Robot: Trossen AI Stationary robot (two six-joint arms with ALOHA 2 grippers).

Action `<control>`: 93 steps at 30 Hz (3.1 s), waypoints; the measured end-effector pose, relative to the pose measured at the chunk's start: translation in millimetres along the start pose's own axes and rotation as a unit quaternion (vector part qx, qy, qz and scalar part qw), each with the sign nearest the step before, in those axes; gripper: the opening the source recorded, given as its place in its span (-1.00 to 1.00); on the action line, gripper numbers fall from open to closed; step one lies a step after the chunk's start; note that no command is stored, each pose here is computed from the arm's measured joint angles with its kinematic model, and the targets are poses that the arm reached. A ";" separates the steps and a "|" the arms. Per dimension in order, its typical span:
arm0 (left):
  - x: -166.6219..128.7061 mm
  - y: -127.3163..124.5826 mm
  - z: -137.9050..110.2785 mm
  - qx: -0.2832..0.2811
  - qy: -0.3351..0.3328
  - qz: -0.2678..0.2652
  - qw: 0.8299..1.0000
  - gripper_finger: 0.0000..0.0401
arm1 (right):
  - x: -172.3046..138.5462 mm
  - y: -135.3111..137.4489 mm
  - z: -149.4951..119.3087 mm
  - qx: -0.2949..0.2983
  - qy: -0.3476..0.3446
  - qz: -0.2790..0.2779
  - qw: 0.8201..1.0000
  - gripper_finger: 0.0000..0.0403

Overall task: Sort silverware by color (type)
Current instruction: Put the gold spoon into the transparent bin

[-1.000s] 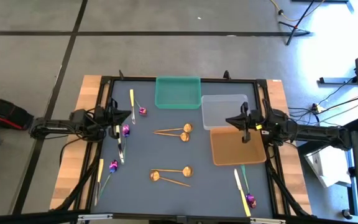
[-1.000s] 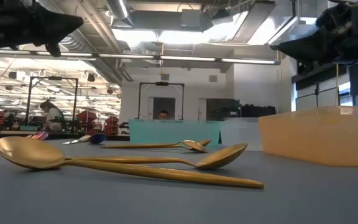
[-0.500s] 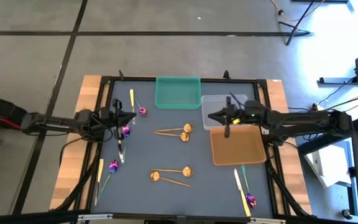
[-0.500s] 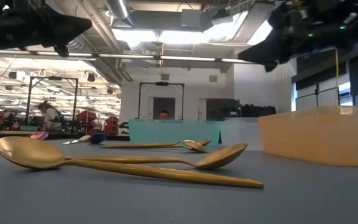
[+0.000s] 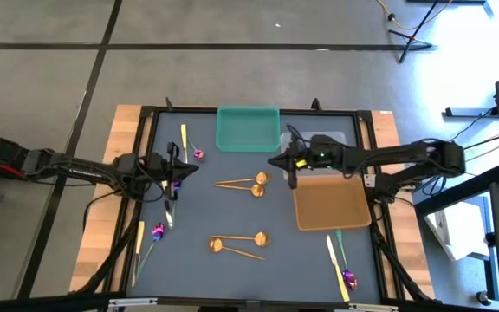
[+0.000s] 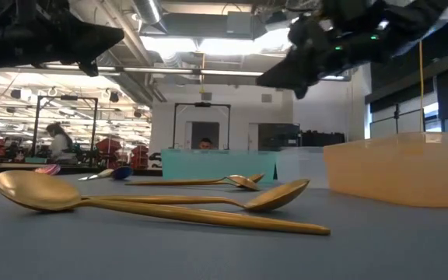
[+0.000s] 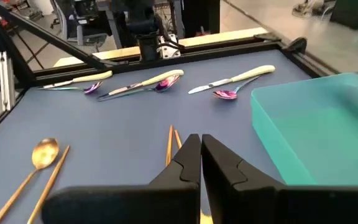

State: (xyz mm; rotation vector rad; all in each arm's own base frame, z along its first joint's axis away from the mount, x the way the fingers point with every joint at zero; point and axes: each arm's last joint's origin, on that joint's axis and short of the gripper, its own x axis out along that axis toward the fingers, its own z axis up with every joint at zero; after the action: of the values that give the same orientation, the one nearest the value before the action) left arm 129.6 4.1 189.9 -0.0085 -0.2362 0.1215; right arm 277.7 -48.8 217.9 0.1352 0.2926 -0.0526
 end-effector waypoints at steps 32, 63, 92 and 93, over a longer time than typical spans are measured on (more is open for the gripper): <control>0.1 0.1 -0.4 -0.027 0.002 0.003 1.000 -0.98 | 148.0 -23.0 -20.2 0.003 0.264 -0.002 0.965 -0.22; 0.1 0.1 -0.7 -0.027 0.003 0.003 1.000 -0.98 | 166.0 -8.2 -59.6 -0.049 0.311 0.020 0.949 -0.97; 0.1 -0.1 0.0 -0.041 0.000 -0.001 0.999 -0.98 | 58.1 11.5 79.6 -0.113 0.193 -0.061 0.973 -0.97; 0.1 -0.1 0.0 -0.040 0.000 -0.001 0.999 -0.98 | 51.5 11.8 81.1 -0.114 0.196 -0.069 0.971 -0.97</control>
State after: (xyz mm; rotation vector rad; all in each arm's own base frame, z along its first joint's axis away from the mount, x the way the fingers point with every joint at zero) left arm 129.7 4.1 189.8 -0.0888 -0.2410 0.1101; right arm 350.8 -50.1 281.4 -0.1069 0.7011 -0.1307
